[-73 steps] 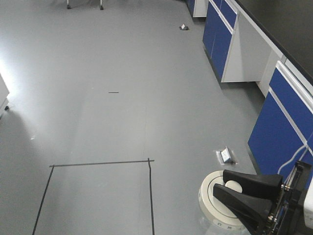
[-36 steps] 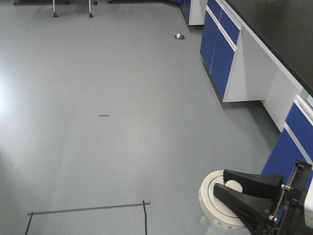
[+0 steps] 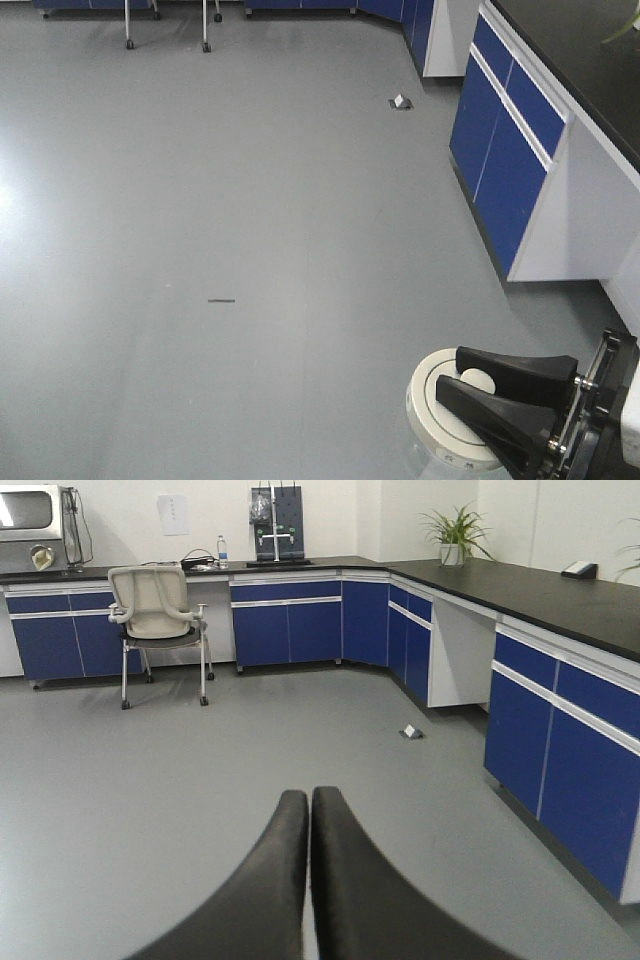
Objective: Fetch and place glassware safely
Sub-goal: 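Drive the base to the bench below the wall socket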
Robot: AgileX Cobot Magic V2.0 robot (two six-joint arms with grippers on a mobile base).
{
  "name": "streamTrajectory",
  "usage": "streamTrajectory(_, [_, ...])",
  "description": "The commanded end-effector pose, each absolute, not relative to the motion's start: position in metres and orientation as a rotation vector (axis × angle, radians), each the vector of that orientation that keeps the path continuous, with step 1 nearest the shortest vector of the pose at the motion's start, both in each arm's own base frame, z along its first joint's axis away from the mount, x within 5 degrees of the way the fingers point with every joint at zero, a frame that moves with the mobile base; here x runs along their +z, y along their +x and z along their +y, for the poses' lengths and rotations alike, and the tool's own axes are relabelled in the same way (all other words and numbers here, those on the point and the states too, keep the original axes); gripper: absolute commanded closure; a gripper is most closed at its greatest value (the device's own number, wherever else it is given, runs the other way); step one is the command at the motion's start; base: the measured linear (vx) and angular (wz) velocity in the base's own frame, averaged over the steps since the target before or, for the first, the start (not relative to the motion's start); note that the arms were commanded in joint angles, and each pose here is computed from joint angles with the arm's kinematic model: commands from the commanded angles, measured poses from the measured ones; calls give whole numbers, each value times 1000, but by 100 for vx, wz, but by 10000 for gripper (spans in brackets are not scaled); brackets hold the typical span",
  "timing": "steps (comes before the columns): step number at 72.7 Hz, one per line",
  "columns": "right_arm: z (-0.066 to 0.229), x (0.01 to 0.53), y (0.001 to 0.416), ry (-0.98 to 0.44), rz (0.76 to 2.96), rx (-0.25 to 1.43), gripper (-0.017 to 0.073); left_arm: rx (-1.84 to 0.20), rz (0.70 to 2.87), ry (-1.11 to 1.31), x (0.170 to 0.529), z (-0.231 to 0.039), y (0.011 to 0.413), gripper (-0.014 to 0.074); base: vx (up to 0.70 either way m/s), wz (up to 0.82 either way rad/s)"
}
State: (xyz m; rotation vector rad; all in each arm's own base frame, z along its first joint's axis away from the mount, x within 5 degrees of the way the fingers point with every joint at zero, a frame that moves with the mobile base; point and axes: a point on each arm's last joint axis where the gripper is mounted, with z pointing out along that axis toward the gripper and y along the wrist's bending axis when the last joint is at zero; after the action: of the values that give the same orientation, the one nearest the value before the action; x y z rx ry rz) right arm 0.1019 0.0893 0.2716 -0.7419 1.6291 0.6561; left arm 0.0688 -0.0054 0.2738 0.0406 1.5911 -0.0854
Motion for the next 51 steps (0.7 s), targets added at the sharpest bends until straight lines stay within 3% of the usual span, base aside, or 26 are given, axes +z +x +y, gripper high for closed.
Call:
streamTrajectory(1, [90,284,102,-712,1589,690,560,-101,1498,31,289,-6,68,601,61,4])
streamTrajectory(51, [90,284,102,-712,1589,690,560,-101,1498,31,289,-6,68,601,63,1])
